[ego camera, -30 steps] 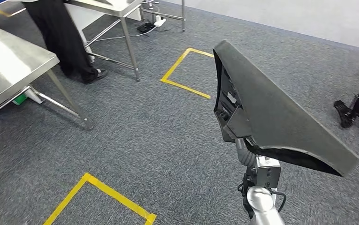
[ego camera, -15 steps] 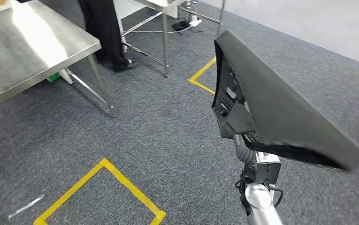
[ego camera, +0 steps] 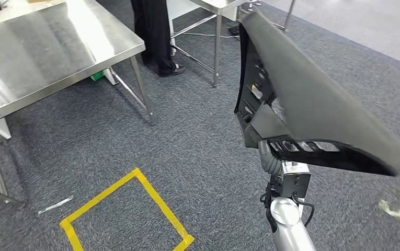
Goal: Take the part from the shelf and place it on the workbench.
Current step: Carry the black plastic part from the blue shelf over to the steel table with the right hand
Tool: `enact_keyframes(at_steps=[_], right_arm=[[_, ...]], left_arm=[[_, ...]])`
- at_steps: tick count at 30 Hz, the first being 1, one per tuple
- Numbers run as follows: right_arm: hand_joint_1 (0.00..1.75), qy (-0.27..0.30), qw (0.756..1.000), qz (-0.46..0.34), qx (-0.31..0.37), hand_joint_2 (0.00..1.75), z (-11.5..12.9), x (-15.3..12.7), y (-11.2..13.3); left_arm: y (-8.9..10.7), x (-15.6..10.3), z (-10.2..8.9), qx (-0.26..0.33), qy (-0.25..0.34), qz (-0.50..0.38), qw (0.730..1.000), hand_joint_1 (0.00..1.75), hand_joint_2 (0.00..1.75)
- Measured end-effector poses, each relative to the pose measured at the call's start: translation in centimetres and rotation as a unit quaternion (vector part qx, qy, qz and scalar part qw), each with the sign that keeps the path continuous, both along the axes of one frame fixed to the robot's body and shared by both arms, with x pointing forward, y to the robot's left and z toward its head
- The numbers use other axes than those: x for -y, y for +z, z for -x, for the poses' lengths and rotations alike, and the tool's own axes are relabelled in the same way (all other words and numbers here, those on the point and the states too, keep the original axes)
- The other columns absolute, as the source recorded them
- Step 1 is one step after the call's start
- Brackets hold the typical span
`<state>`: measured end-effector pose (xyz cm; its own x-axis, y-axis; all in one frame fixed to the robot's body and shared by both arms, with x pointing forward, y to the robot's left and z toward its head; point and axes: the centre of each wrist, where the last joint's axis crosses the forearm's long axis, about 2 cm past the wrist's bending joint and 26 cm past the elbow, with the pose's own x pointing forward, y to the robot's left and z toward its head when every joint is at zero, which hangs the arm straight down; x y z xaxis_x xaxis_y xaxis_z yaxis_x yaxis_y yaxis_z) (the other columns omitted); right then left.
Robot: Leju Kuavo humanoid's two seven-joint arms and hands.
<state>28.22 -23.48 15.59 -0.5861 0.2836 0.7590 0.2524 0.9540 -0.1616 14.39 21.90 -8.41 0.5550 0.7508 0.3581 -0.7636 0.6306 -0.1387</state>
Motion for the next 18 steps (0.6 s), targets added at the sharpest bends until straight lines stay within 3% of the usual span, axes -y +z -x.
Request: enact_keyframes(at_steps=[5, 18], right_arm=[[1.73, 0.001, 1.0, 0.008, -0.015, 1.75, 0.1, 0.0, -0.5], [1.73, 0.003, 1.0, 0.023, -0.01, 1.75, 0.7, 0.4, -1.5]], left_arm=[[-0.4, 0.1, 1.2, -0.013, 0.001, -0.003, 1.0, 0.0, 1.75], [-0.6, -0.1, 1.8, -0.019, -0.013, 0.002, 1.0, 0.0, 1.75]])
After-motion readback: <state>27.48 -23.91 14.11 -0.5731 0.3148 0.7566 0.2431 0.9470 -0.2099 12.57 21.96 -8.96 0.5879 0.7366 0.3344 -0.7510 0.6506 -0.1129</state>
